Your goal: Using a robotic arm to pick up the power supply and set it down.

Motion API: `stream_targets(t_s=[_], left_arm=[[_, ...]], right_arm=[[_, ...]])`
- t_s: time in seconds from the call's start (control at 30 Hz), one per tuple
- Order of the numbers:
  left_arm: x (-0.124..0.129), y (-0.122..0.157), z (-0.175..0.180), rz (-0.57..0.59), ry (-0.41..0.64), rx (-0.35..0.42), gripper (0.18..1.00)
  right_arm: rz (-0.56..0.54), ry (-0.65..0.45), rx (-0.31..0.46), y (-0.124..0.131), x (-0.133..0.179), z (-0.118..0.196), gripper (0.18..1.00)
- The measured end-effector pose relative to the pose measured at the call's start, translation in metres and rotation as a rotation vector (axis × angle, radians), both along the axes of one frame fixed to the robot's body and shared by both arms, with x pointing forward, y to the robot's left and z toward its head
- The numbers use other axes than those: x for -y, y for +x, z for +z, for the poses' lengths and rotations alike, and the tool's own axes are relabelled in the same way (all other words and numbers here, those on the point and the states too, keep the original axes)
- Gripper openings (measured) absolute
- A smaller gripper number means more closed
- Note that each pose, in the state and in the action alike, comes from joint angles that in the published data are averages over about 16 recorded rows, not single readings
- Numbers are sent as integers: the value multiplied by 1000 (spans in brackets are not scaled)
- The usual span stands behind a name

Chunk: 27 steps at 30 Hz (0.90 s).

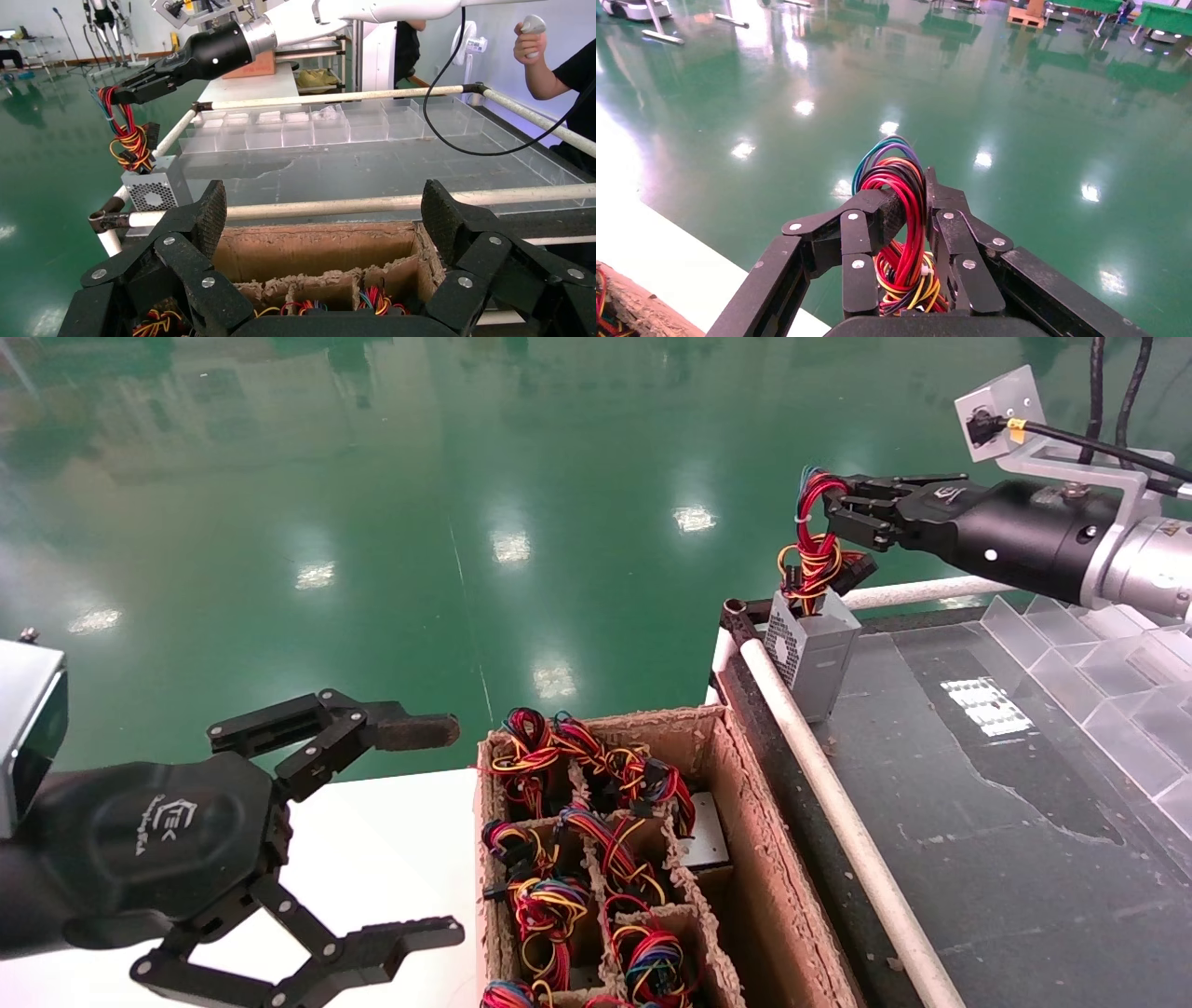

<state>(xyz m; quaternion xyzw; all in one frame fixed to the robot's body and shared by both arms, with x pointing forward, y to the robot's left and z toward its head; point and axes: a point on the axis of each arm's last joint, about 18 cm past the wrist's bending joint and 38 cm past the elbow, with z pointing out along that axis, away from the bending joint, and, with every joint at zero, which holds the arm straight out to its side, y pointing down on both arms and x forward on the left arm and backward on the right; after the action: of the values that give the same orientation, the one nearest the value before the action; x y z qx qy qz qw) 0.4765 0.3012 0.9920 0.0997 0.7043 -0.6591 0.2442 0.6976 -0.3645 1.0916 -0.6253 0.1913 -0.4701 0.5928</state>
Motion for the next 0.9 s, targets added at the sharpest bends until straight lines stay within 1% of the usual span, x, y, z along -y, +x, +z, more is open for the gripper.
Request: stream_targets(t_s=[0.3,0.5,0.7,0.9], left_arm=[[0,0,0,0,0,0,1001],[0,0,0,0,0,0,1001],[0,0,0,0,0,0,1001],[0,0,0,0,0,0,1001]], right_arm=[[-9,-11,-2,-1,4,-2,228],[-20,-33,-7,-1,7,-5,292],[-36,-53,-13,-1,12,-9,389],[-46,-51,-8,-3,18,-7,522]])
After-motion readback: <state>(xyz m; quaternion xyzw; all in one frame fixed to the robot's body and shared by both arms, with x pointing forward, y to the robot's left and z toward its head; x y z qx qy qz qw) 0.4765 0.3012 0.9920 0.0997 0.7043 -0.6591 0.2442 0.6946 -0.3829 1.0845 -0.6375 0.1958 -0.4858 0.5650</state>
